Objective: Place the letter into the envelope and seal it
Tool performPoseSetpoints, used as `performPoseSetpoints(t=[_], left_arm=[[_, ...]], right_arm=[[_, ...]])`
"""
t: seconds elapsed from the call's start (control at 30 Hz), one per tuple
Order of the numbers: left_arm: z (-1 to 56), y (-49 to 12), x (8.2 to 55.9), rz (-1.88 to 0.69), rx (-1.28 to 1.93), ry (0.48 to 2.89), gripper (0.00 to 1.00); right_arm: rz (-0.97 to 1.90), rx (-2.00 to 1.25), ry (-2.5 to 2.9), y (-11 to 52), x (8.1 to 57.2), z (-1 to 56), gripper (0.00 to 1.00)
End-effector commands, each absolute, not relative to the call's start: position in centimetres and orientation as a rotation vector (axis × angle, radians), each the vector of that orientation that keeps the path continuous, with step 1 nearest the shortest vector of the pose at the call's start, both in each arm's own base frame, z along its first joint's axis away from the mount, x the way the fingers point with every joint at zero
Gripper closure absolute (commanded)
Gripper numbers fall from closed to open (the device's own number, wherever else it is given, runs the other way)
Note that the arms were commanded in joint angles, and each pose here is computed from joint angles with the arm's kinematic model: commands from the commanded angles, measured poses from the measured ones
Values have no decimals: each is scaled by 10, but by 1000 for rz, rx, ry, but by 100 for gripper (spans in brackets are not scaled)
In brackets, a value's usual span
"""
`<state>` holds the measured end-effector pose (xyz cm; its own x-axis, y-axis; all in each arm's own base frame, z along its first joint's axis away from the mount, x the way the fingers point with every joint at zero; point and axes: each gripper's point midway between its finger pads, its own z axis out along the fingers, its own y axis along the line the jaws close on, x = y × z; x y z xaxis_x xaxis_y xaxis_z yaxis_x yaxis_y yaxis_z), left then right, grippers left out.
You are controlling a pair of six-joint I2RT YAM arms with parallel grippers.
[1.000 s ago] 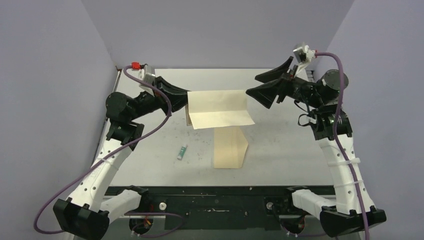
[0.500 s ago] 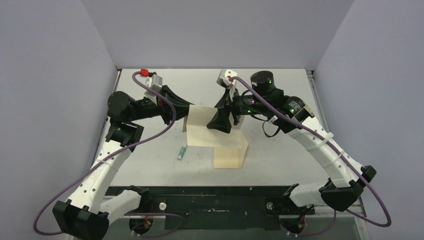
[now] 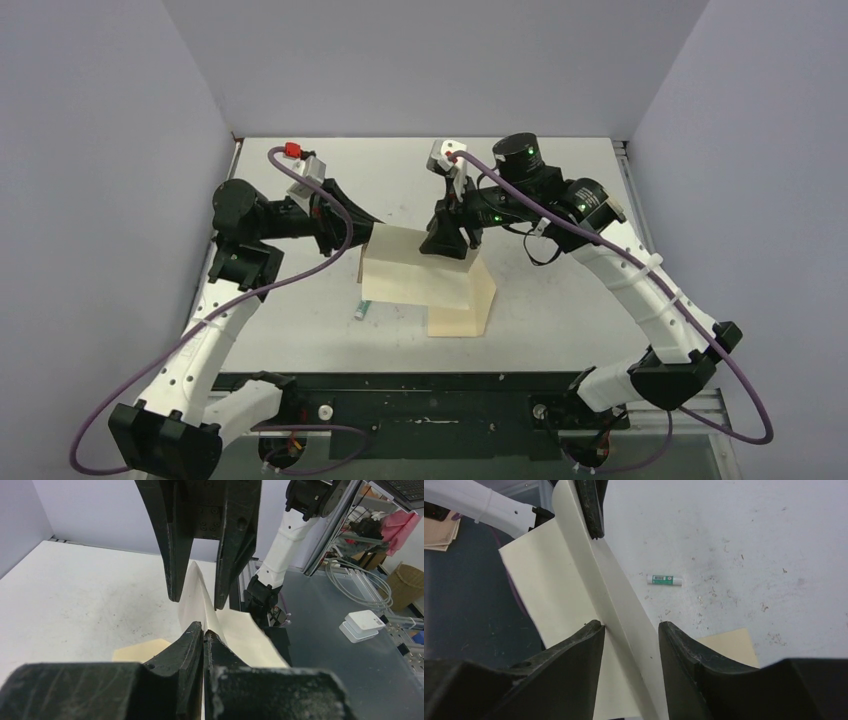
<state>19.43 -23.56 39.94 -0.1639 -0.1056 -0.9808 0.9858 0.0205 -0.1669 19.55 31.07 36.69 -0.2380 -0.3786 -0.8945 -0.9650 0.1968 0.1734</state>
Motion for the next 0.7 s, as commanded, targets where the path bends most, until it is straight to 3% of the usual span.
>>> performPoseSetpoints(t=[0.0,0.33,0.43,0.6,0.67], left_arm=[[403,-232,182,-1354,1085,1225,100],[400,-226,176,-1357,1119,1216,100],[400,-226,179,-1351,1100,1223,100],[401,-223,190,-1326,1042,1249,100],[399,-219,197,-1296,1006,1266,84]], right_arm=[[1026,-1297,1700,311,193,375,58],[1067,-1373,1678,309,180,369,79],[1068,-1376,1685,310,181,367,93],[1008,-1339,1714,309,192,362,95],[955,-1298,1719,306,200,364,95]])
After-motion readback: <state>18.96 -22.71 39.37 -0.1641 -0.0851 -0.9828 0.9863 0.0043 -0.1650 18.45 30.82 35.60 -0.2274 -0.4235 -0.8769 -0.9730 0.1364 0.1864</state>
